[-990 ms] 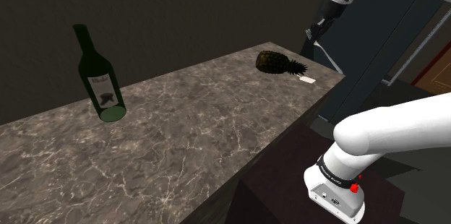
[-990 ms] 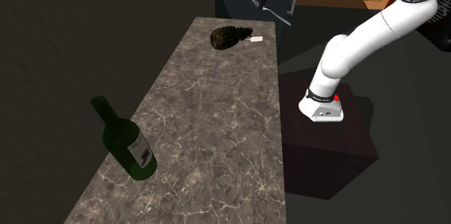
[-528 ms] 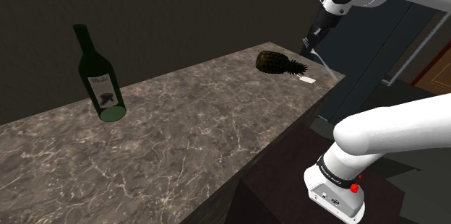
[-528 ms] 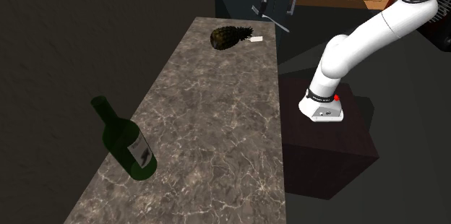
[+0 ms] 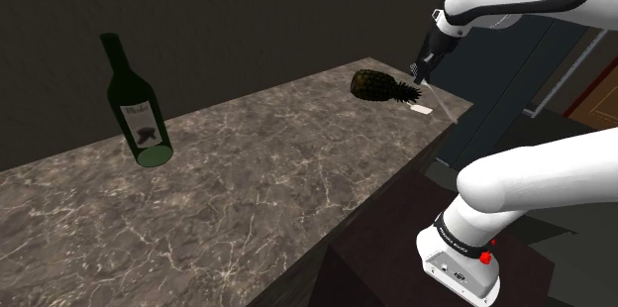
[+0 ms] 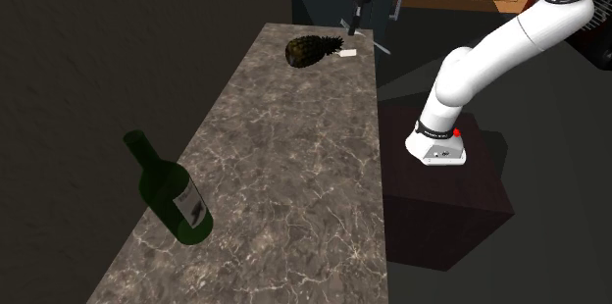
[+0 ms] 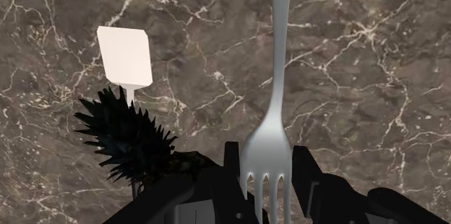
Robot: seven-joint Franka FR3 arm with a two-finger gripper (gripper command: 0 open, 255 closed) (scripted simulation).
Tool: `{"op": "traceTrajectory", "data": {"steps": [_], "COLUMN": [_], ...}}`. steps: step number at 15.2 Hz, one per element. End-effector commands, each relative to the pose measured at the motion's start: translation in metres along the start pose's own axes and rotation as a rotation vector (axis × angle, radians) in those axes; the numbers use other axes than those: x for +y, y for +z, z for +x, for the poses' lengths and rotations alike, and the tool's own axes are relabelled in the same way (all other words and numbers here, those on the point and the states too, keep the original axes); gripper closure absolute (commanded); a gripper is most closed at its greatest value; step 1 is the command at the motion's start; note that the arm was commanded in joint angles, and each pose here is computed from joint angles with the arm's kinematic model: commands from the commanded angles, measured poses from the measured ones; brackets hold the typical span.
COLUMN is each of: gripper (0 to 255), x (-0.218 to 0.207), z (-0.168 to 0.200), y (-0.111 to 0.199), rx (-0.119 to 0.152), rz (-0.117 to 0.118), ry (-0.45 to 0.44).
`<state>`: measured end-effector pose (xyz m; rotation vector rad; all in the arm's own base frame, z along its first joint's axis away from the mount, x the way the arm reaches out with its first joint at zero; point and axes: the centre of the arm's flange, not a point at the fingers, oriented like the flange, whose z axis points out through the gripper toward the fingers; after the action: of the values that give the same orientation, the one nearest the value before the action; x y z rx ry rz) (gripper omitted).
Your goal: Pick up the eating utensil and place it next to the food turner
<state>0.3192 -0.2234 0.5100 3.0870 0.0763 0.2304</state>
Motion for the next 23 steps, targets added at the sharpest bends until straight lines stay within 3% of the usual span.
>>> {"op": "traceTrajectory", "data": {"steps": [1, 16, 23], "gripper": [255, 255, 255], "x": [-0.001, -0.004, -0.004], "z": [-0.002, -0.014, -0.014], "y": [0.011, 0.089, 0.089], "rx": [0.001, 0.001, 0.001], "rz": [0.0, 0.0, 0.0], "ry": [0.0, 0.0, 0.0]}}
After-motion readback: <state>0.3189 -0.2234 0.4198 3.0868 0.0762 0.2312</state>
